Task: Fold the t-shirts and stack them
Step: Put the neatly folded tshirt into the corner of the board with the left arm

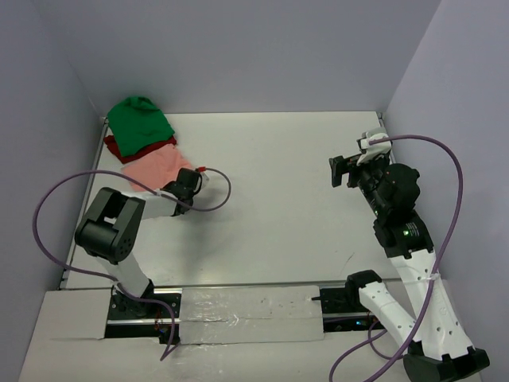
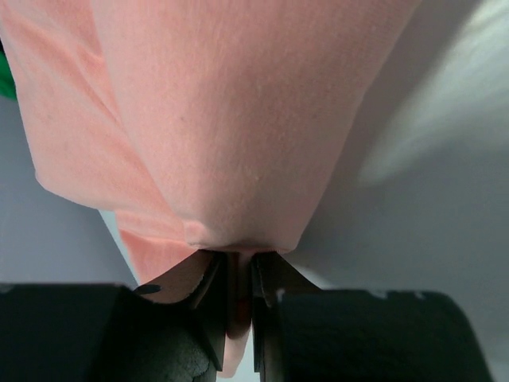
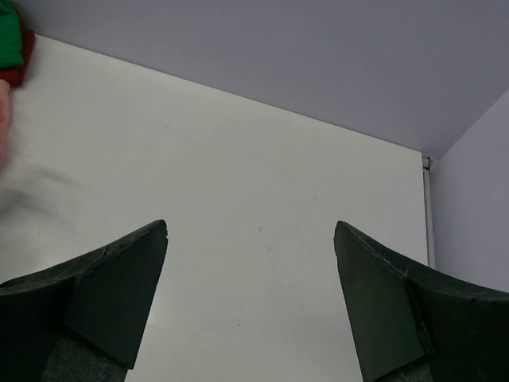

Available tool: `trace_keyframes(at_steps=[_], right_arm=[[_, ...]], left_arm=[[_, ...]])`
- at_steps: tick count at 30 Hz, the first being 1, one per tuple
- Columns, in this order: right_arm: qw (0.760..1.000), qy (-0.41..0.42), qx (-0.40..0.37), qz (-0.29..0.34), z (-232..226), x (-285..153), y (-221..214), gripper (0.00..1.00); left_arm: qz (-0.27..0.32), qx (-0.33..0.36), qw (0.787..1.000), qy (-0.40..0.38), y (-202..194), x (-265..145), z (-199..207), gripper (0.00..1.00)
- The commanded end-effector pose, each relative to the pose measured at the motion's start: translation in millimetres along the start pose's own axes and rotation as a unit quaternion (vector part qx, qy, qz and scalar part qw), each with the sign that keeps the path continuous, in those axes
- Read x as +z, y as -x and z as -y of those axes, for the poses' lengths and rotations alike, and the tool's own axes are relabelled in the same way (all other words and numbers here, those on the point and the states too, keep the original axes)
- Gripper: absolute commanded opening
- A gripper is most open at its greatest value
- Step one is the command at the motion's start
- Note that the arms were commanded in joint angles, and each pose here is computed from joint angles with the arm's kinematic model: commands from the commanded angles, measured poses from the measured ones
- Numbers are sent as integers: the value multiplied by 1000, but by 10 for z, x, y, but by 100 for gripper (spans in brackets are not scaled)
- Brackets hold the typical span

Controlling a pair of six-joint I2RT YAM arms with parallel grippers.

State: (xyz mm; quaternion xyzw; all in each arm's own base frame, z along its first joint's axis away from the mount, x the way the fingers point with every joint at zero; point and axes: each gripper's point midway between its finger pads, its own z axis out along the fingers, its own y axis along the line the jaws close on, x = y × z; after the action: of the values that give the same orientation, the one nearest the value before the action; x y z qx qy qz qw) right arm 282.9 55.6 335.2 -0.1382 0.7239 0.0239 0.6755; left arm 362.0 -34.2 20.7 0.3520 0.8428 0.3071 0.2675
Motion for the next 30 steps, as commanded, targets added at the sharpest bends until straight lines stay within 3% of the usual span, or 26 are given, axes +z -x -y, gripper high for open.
trace_keyframes(at_steps=[1, 8, 17, 24, 30], right_arm=[[999, -11, 1, 38, 68, -98, 277, 92], [999, -9, 0, 42, 58, -120, 288, 92], [999, -11, 0, 42, 65, -118, 277, 92], [999, -14, -2, 42, 74, -121, 256, 92], [999, -25, -6, 40, 114, -132, 237, 92]], left_arm=[[-39, 6, 999, -3, -341, -4, -96, 22], [-46, -20, 999, -6, -400, 71, -170, 22], [14, -64, 998, -17, 25, -240, -379, 22], [91, -105, 990, 37, 616, -607, -1147, 22], [131, -135, 979, 76, 1012, -591, -1768, 22]])
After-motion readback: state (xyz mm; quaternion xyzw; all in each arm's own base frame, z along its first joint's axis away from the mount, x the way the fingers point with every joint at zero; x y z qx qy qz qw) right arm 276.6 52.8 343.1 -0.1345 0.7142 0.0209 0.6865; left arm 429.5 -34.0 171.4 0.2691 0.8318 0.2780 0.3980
